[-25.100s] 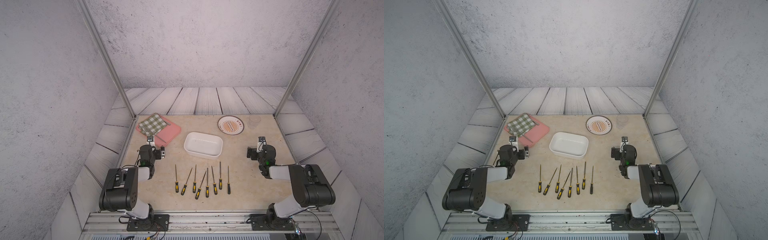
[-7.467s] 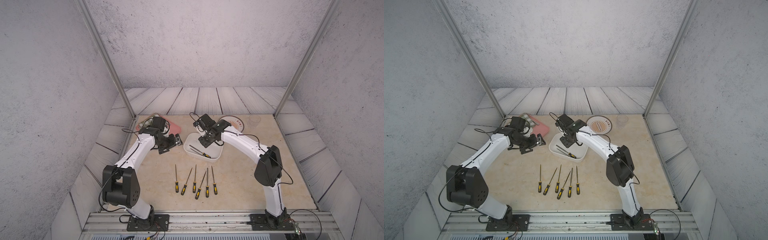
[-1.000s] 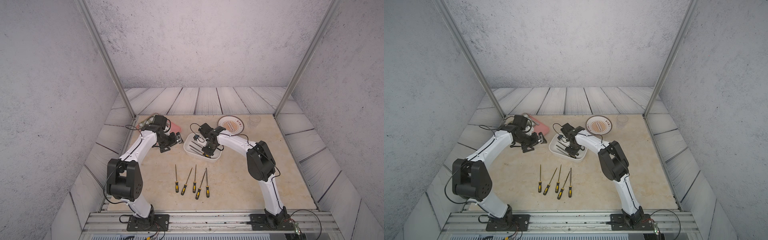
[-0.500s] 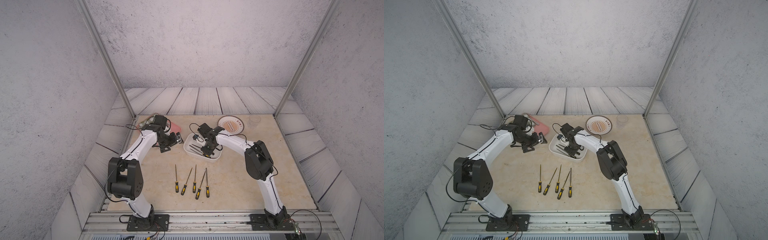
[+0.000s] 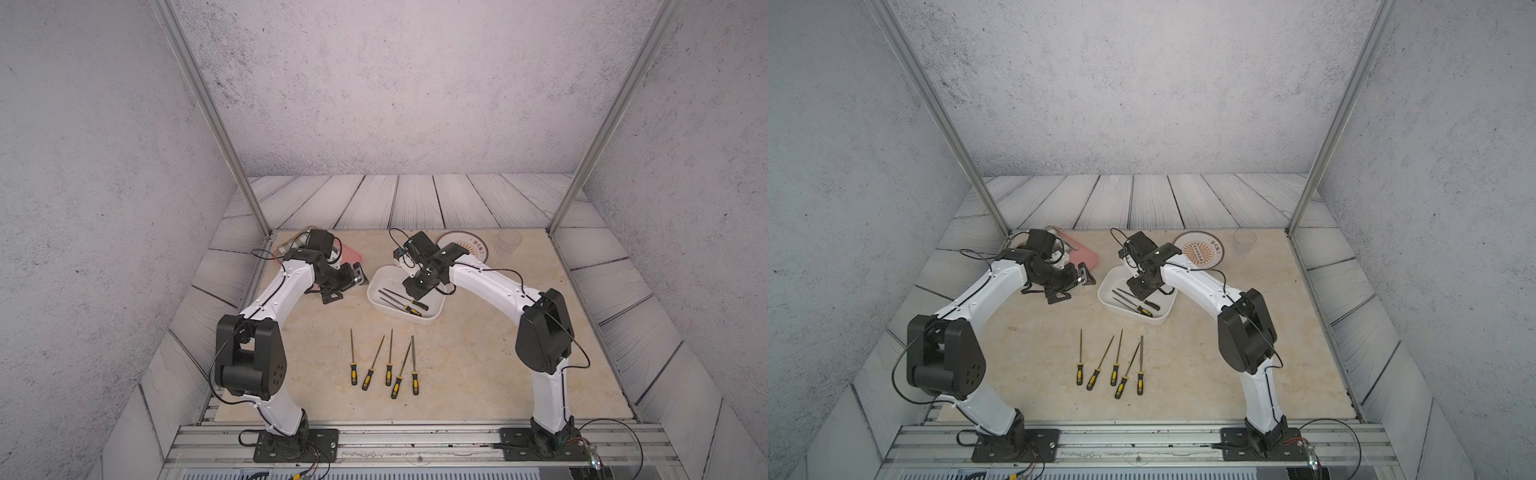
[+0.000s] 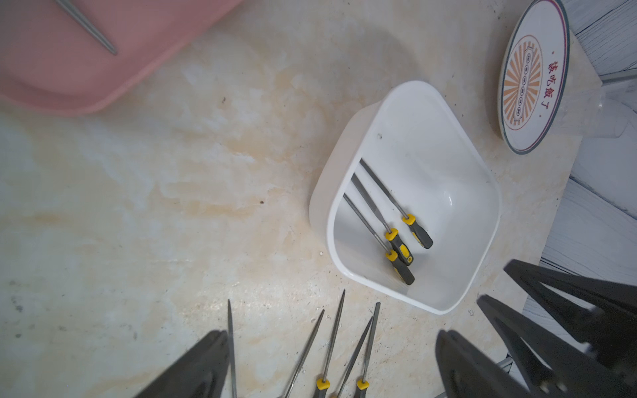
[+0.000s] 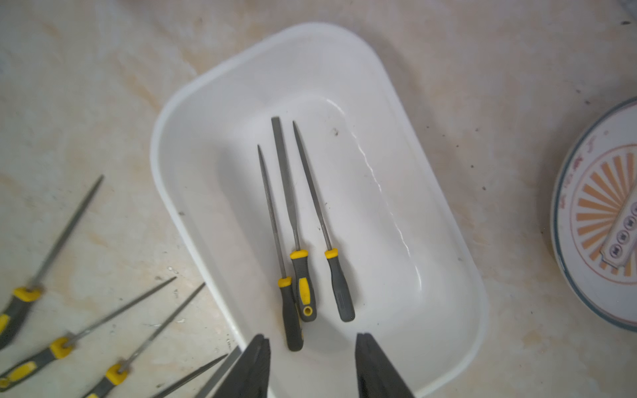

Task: Put the file tool into the storage box
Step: Place the file tool in the storage box.

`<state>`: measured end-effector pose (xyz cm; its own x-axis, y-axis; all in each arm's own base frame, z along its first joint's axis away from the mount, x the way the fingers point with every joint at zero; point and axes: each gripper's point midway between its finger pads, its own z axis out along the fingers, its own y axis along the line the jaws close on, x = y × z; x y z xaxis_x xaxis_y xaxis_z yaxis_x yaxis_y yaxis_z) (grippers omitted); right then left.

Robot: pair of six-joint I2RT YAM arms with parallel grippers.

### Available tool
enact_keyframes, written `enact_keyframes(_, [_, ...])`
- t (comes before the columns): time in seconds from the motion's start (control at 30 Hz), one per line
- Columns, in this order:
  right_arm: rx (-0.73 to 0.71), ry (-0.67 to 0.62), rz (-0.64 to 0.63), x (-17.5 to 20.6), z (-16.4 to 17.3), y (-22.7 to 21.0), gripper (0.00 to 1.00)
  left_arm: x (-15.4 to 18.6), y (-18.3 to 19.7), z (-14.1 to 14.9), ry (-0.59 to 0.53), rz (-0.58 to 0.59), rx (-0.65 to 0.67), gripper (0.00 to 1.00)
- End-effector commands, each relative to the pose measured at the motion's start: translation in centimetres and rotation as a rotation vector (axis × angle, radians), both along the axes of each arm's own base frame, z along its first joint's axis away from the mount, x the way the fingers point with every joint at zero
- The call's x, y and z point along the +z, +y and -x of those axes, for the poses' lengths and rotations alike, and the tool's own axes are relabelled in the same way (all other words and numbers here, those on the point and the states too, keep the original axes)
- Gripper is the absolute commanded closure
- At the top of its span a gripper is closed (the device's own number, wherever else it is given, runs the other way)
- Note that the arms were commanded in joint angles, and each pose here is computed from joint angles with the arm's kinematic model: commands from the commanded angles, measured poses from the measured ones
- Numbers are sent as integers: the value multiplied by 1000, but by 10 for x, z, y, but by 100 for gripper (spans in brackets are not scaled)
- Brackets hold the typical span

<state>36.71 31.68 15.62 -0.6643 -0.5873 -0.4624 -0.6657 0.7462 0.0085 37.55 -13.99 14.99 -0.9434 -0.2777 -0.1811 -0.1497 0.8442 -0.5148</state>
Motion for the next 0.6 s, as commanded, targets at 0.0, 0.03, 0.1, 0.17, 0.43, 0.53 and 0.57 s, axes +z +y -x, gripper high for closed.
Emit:
enact_keyframes(0.0, [-119, 37, -111, 18, 20, -6, 52, 14, -2, -5, -44, 37, 11, 1])
enact_keyframes(0.03, [-150, 40, -130, 20, 24, -10, 52, 16, -3, -5, -50, 43, 9, 1])
enact_keyframes(0.1, [-197, 53, -161, 21, 35, -19, 52, 14, -3, -6, -50, 48, 13, 1])
enact_keyframes(0.17, [-229, 61, -178, 21, 47, -28, 52, 13, -5, -6, -50, 56, 12, 1])
enact_keyframes(0.43, [-391, 111, -243, 3, 98, -64, 49, 7, -14, 3, -43, 52, -19, 0])
enact_keyframes(0.53, [-429, 148, -268, -11, 116, -70, 49, 2, -15, 10, -34, 55, -17, 0])
enact_keyframes(0.57, [-441, 162, -269, -15, 121, -72, 49, 0, -16, 12, -32, 56, -17, 0])
